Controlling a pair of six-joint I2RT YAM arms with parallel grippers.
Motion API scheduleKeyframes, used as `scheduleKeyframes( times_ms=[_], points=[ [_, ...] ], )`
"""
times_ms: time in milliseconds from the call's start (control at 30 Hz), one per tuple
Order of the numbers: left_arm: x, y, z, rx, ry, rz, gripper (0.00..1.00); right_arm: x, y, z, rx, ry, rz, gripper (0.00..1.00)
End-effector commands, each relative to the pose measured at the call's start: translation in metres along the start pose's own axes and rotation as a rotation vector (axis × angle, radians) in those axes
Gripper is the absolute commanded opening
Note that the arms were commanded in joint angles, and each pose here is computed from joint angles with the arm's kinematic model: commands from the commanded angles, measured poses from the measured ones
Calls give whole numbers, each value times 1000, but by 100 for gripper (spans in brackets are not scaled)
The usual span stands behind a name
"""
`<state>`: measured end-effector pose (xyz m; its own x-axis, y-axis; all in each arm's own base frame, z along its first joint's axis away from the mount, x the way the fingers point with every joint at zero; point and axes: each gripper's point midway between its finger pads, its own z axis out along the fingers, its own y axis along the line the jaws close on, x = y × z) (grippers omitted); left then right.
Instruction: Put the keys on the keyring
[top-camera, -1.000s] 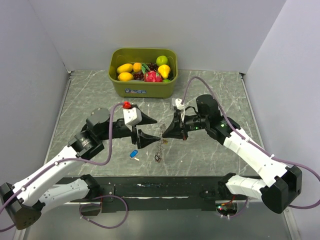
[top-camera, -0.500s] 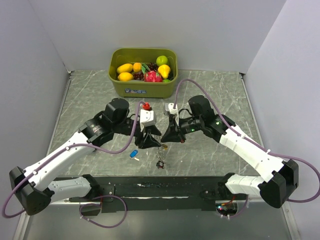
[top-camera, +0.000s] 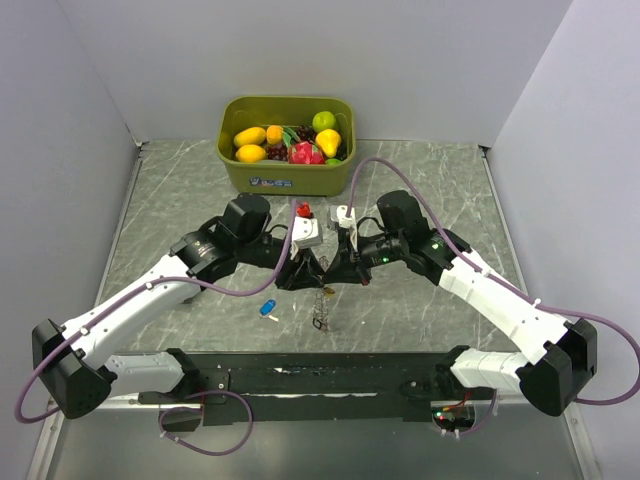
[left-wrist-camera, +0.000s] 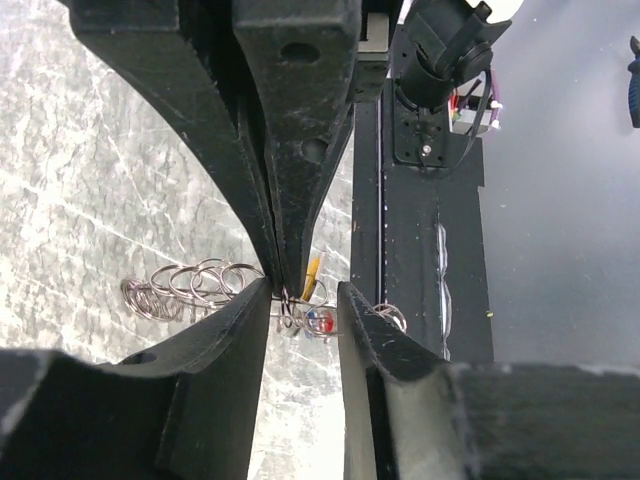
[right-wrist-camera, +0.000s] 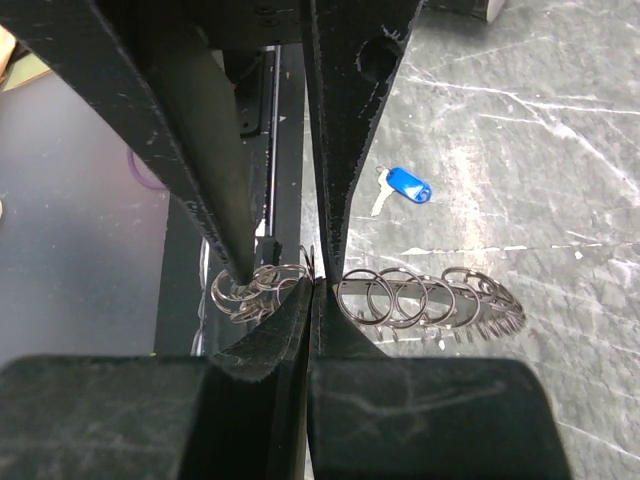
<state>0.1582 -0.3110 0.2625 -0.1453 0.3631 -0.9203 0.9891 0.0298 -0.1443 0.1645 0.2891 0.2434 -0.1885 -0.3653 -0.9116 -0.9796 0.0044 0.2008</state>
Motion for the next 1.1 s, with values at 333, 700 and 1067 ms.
scheduleKeyframes(
  times_ms=[333, 700, 1067],
  points=[
    [-13, 8, -6, -53, 1, 44, 27, -30, 7, -5, -10, -85, -98, 0],
    [-11, 10, 2, -21, 21, 24, 1, -33, 8, -8, 10, -100, -102, 0],
    [-46, 28, -15, -240, -258, 34, 1, -36, -13, -21, 207, -190, -84, 49]
  ],
)
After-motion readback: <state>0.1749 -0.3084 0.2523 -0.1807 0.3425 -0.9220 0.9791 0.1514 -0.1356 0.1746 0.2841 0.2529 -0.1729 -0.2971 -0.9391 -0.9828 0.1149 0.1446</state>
